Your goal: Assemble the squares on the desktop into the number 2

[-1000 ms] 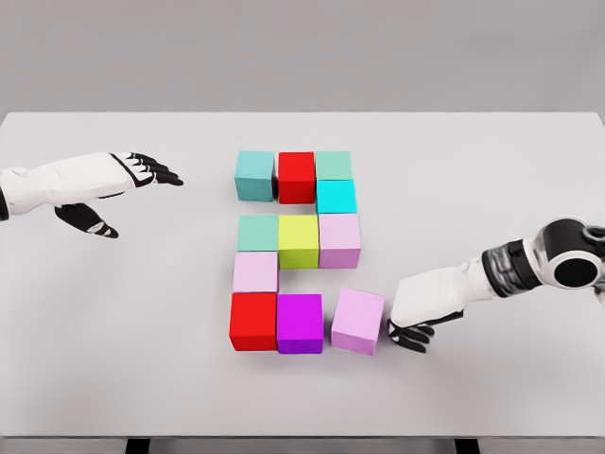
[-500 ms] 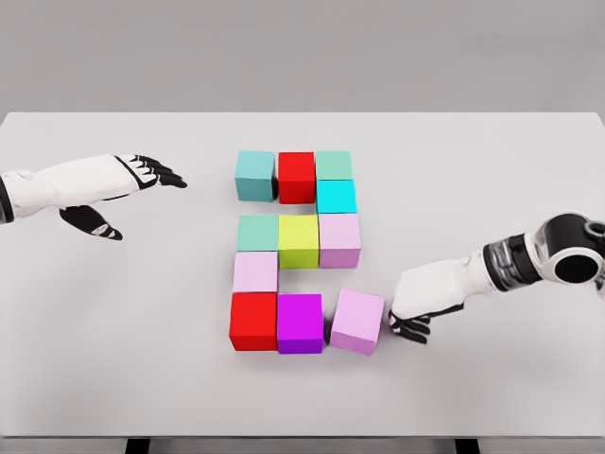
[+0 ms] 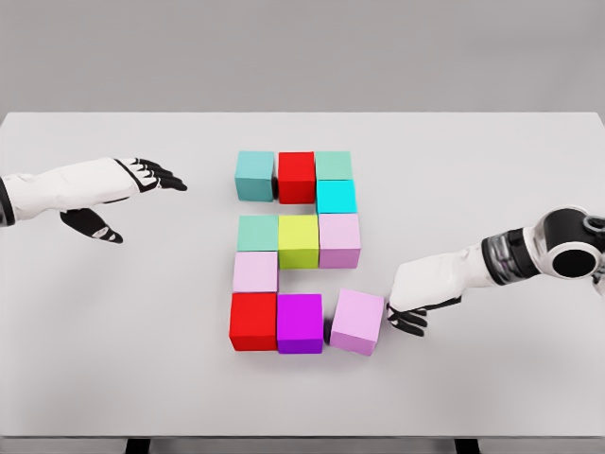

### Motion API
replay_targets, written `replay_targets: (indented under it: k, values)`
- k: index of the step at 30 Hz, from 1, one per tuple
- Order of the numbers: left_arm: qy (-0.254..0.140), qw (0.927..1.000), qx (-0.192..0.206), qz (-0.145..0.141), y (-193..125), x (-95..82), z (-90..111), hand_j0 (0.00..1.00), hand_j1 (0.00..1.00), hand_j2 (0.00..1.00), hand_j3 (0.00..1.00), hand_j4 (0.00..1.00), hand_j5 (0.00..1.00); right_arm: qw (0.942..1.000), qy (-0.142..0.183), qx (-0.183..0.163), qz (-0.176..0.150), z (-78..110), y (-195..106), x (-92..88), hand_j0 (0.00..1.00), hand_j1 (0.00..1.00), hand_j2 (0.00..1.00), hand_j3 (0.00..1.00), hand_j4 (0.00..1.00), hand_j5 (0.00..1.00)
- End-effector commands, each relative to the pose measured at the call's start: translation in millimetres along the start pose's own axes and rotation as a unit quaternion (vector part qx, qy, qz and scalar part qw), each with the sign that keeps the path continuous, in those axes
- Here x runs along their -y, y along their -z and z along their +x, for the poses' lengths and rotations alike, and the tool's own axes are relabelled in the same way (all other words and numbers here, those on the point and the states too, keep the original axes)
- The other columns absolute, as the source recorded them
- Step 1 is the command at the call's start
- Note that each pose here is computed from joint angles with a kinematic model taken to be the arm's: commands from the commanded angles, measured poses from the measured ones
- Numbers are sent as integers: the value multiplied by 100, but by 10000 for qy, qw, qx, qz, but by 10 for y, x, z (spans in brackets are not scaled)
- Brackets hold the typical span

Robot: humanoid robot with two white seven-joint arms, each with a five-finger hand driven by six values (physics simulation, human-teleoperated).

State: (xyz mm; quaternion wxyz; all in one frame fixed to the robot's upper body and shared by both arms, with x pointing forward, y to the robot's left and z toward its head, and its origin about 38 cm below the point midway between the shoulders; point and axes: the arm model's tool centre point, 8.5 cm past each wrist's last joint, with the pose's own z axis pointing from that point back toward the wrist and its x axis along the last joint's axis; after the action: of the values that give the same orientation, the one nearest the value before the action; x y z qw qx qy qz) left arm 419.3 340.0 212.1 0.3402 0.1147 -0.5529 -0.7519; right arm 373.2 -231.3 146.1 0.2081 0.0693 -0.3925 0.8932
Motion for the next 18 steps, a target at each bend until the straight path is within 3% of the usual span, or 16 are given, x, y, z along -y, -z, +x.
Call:
replay_targets:
  k: [1,18]
  values:
    - [-48,10000,-28,19,-9,4,-20,100,100,100,100,100,100,10000,13,17,-23,5,9,13,11,11,11,11,11,11]
    - [-71,10000,-48,12,-15,19,-33,100,100,100,100,100,100,9999,-50,82,-54,26,62,75,11,11,11,11,11,11]
